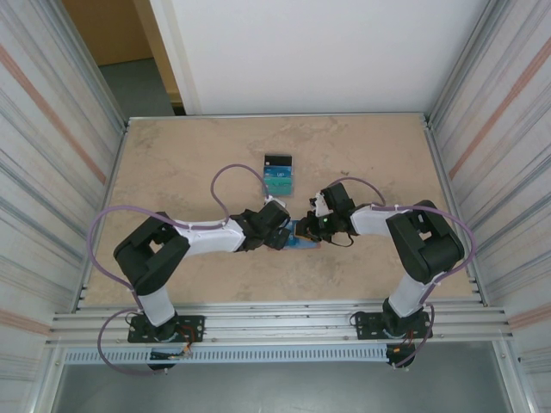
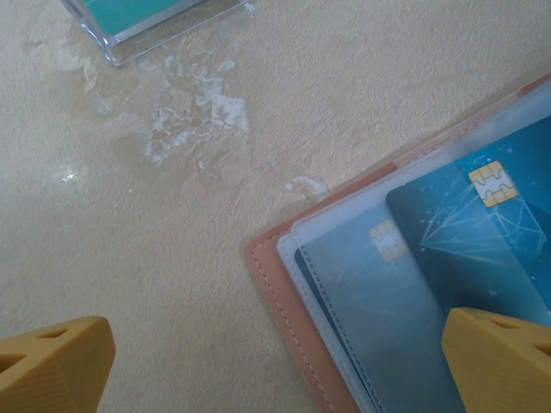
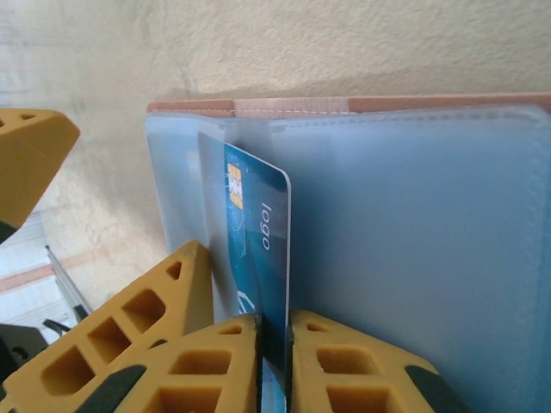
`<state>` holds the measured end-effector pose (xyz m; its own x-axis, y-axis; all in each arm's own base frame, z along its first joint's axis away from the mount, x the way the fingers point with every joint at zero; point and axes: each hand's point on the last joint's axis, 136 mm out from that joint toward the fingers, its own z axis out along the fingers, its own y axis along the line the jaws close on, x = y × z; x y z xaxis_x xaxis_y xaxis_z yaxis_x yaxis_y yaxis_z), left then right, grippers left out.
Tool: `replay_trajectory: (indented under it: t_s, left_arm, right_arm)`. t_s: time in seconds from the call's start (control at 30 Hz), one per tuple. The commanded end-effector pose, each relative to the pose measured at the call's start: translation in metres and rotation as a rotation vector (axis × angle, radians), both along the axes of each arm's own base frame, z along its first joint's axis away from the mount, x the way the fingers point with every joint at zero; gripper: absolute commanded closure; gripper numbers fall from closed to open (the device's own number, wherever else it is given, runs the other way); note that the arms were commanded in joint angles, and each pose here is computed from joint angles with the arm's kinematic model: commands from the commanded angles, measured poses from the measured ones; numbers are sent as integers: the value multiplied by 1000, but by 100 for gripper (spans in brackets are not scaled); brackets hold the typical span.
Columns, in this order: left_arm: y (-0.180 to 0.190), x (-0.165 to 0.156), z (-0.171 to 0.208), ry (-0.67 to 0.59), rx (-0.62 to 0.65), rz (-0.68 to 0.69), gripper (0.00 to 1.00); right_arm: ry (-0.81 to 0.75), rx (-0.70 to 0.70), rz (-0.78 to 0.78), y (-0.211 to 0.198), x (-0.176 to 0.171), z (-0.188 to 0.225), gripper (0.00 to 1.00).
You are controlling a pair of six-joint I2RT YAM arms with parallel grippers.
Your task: Take the credit cards out of the card holder
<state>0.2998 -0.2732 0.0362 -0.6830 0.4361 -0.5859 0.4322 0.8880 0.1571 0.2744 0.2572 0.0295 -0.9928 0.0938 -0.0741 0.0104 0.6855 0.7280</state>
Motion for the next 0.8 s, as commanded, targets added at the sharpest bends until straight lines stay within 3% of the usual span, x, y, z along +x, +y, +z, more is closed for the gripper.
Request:
replay_trajectory:
  t_s: [0.0, 0.4, 0.6, 0.77]
  left_arm:
    - [15, -12, -18, 65, 65, 8, 1]
    - [12, -13, -19, 73, 51, 4, 1]
    - [13, -13, -15, 68, 41, 8, 1]
    - [15, -12, -5, 48, 39, 7, 1]
  right_arm:
    - [-3, 54, 8, 7, 0, 7, 88]
    - [-6, 81, 26, 14, 0, 6, 80]
    - [-16, 46, 20, 9, 0, 4, 97]
    - [-54, -78, 14, -10, 3, 5, 100]
